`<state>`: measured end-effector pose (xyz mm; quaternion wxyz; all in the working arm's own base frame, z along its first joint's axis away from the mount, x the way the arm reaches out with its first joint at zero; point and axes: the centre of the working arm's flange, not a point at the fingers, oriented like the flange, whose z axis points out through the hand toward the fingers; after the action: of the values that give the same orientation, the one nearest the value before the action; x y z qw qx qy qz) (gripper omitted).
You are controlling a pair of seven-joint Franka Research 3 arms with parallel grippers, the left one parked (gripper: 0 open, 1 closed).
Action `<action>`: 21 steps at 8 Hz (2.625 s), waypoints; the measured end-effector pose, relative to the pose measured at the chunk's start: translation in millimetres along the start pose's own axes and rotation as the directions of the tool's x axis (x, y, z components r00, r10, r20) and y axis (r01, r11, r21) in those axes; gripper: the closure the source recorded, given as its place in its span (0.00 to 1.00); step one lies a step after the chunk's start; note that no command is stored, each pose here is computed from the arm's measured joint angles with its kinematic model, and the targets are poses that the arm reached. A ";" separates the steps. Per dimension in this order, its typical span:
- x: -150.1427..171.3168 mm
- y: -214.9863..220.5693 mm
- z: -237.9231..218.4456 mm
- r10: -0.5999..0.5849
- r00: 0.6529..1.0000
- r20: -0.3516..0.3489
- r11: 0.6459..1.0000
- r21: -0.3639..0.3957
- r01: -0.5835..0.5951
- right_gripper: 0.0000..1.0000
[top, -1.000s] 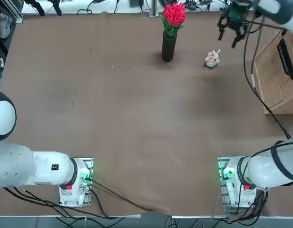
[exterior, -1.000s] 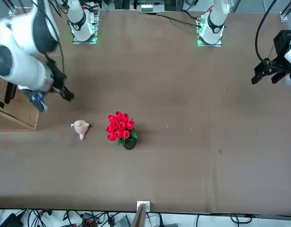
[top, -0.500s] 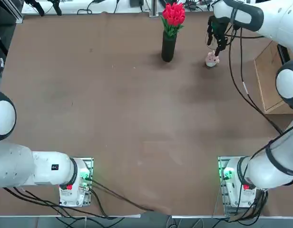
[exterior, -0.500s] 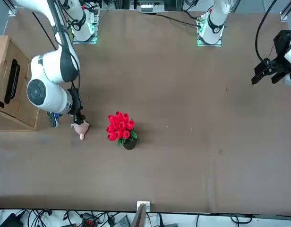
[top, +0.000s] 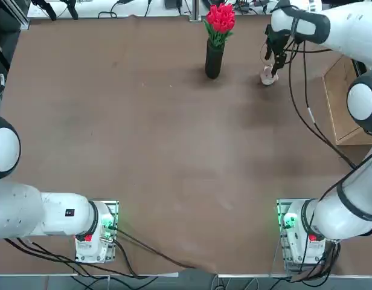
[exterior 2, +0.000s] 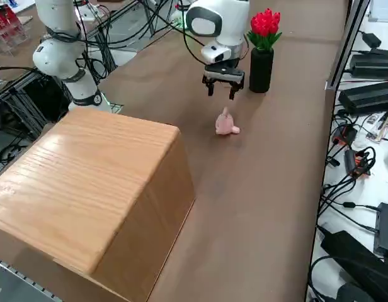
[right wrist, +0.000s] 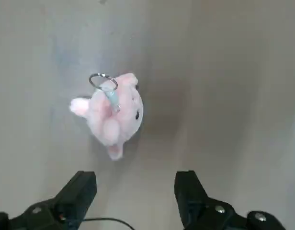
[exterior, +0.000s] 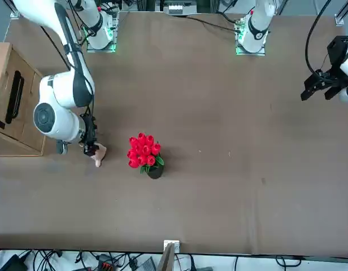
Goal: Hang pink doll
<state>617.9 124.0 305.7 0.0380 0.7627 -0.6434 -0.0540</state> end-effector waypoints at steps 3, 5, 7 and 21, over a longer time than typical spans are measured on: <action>1.5 0.6 49.4 0.067 0.998 0.000 0.996 0.065 -0.067 0.00; 1.9 -5.8 72.7 0.075 0.997 0.001 0.993 0.093 -0.075 0.00; 2.3 -7.1 79.4 0.078 0.997 0.000 0.992 0.097 -0.077 0.01; 15.4 -10.6 -58.3 0.111 0.987 -0.113 0.992 -0.048 -0.117 0.96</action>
<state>638.5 110.0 361.7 0.0973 0.7253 -0.6810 -0.0269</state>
